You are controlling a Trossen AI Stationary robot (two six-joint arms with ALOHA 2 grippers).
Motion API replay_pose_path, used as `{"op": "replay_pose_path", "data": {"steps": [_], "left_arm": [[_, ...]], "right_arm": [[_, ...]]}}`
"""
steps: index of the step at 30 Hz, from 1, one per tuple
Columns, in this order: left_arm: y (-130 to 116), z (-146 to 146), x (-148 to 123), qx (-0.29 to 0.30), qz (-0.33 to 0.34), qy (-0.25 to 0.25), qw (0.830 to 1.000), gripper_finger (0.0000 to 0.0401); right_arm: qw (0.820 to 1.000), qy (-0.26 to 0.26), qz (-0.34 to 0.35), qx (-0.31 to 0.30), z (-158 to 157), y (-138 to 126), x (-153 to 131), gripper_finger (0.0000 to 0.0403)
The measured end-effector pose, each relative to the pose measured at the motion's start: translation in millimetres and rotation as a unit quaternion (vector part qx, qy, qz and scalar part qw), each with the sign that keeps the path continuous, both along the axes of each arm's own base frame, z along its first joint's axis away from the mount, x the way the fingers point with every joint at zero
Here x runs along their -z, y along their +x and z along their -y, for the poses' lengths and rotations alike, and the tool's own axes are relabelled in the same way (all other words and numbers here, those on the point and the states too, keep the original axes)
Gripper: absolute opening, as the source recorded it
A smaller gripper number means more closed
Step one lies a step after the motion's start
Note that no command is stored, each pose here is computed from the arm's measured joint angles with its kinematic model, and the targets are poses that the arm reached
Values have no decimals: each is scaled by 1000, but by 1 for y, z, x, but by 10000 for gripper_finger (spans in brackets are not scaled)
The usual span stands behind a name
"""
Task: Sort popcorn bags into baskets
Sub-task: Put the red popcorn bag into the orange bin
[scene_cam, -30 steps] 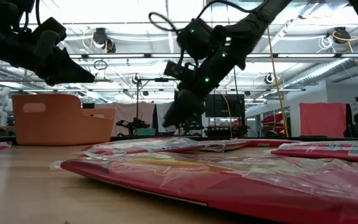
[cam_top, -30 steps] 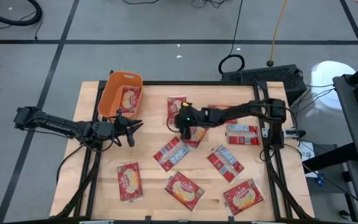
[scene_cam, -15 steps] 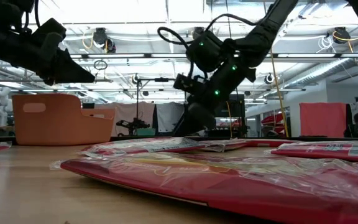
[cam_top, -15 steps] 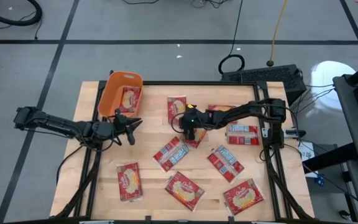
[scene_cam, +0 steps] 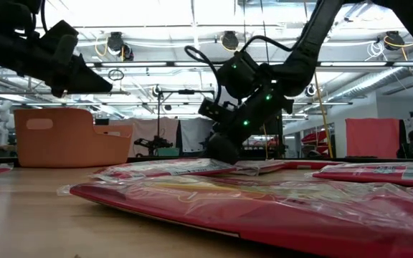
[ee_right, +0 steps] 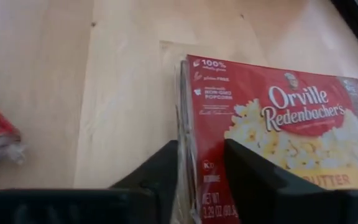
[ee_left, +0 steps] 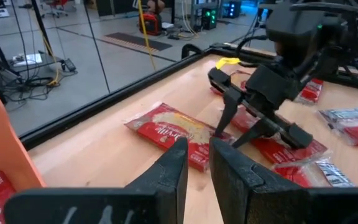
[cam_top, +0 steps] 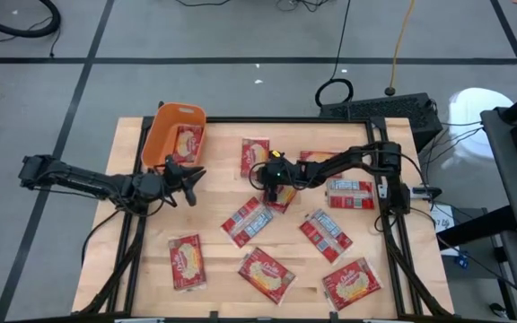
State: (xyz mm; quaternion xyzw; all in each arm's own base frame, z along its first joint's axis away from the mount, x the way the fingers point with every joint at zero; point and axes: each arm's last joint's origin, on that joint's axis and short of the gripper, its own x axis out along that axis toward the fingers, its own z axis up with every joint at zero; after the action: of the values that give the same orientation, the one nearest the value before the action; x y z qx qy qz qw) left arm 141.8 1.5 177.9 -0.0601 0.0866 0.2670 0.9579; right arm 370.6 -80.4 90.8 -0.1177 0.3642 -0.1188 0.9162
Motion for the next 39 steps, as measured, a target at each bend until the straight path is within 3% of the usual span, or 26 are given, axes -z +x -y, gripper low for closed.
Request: {"op": "replay_pose_path", "data": {"steps": [4, 6, 10, 15, 20, 23, 26, 30, 36, 39], "left_arm": [[4, 0, -1, 1, 11, 4, 1000, 69], [7, 1, -2, 2, 19, 8, 1000, 69], [15, 0, -2, -3, 39, 1, 999, 69], [31, 2, 1, 7, 5, 1, 1000, 86], [53, 1, 8, 0, -52, 12, 999, 151], [73, 1, 11, 4, -98, 45, 994, 198], [93, 0, 16, -1, -166, 111, 980, 234], [118, -5, 24, 5, -234, 174, 956, 247], [132, -22, 50, 12, -326, 205, 923, 239], [134, -31, 59, 21, -344, 206, 916, 230]], "right_arm": [[1000, -9, 5, 8, -1, 1, -2, 29], [1000, -11, 11, 7, -1, 1, -5, 8], [999, -13, 47, 12, -1, 3, -16, 9], [994, 4, 103, 35, 2, 3, -40, 2], [992, 11, 123, 40, 3, 2, -52, 1], [991, 27, 128, 26, 2, 2, -54, 0], [991, 35, 129, 25, 2, 2, -54, 0], [991, 36, 123, 26, 2, 1, -53, 0], [991, 52, 122, 8, 1, 1, -53, 0], [991, 55, 122, 3, 1, 2, -53, 0]]}}
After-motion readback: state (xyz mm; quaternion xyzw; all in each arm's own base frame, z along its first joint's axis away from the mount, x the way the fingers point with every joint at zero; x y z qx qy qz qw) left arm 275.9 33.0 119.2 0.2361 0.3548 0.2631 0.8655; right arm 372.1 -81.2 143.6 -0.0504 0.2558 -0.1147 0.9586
